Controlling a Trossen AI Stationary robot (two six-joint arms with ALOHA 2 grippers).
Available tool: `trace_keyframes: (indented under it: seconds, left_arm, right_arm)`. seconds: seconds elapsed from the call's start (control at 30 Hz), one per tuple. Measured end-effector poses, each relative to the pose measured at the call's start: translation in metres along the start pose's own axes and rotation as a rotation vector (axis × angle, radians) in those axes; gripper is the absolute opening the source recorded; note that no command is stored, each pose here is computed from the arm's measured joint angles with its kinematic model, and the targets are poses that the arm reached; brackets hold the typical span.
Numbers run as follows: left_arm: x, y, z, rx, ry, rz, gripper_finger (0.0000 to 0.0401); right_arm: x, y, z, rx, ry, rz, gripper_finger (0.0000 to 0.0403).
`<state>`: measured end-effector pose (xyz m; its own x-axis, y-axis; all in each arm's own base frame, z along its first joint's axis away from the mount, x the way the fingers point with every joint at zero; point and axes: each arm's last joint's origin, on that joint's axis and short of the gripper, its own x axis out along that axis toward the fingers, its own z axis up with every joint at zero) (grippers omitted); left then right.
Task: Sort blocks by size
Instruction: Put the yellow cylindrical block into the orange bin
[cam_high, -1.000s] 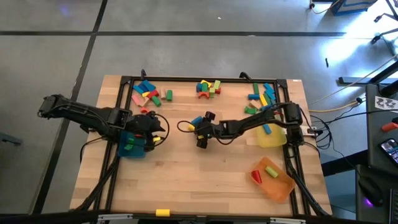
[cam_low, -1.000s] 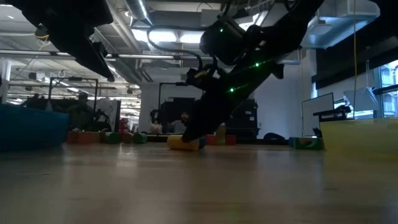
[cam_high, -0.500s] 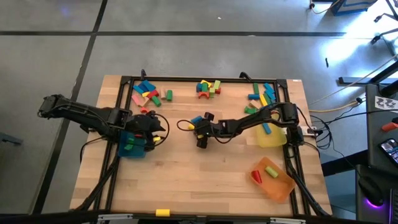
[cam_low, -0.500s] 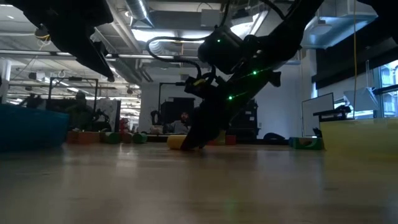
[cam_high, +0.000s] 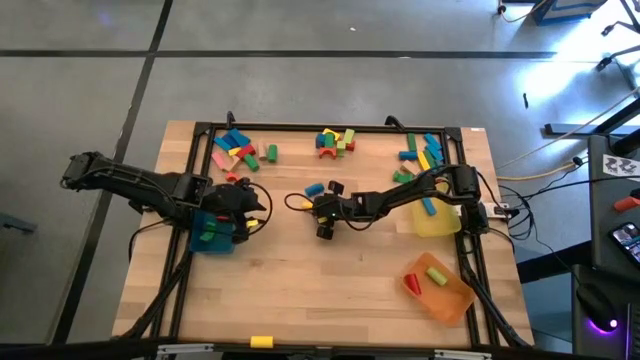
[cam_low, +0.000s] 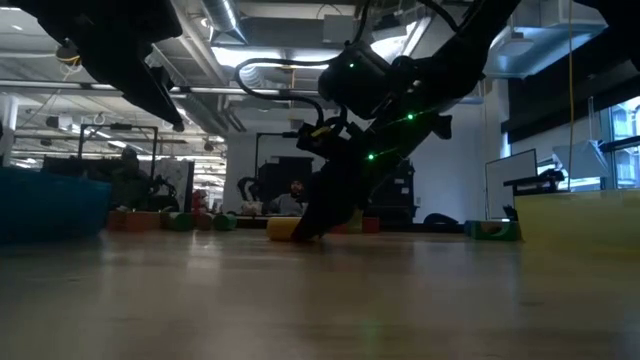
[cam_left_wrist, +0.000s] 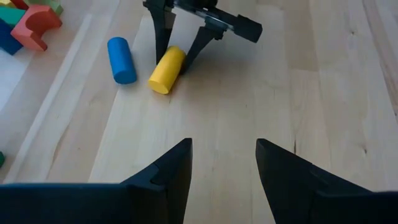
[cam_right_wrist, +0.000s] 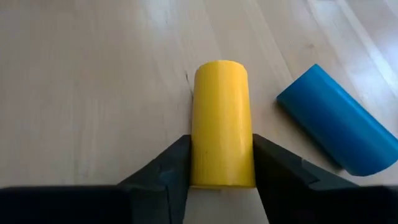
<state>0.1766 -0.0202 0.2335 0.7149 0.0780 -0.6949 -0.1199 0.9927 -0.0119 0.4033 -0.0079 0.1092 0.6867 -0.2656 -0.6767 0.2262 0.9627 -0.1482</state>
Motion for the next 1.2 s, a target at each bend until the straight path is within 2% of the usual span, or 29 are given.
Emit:
trace_keyframes:
  seconds: [0.1, 0.27, 0.4, 0.57, 0.67, 1.03, 1.2]
  left_arm:
    - [0.0, 0.0, 0.0, 0.0, 0.0, 0.0, 0.0162]
    - [0.0, 0.0, 0.0, 0.0, 0.0, 0.0, 0.0162]
    - [0.0, 0.0, 0.0, 0.0, 0.0, 0.0, 0.0162]
    - [0.0, 0.0, 0.0, 0.0, 0.0, 0.0, 0.0162]
    - [0.0, 0.0, 0.0, 0.0, 0.0, 0.001, 0.0162]
    - [0.0, 0.0, 0.0, 0.001, 0.002, 0.004, 0.0162]
    - [0.0, 0.0, 0.0, 0.0, 0.001, 0.005, 0.0162]
  right_arm:
    - [0.0, 0.0, 0.0, 0.001, -0.003, -0.002, 0.0171]
    - [0.0, 0.0, 0.0, -0.006, -0.004, -0.008, 0.0141]
    - [-0.001, 0.0, 0.003, -0.002, -0.023, -0.007, 0.0138]
    - [-0.005, -0.001, 0.006, 0.002, -0.036, -0.007, 0.017]
    - [-0.007, -0.001, 0.008, 0.003, -0.042, -0.005, 0.0174]
    - [-0.031, -0.004, 0.025, -0.02, -0.072, 0.001, 0.0089]
    - [-0.032, -0.004, 0.023, -0.03, -0.047, 0.023, 0.0064]
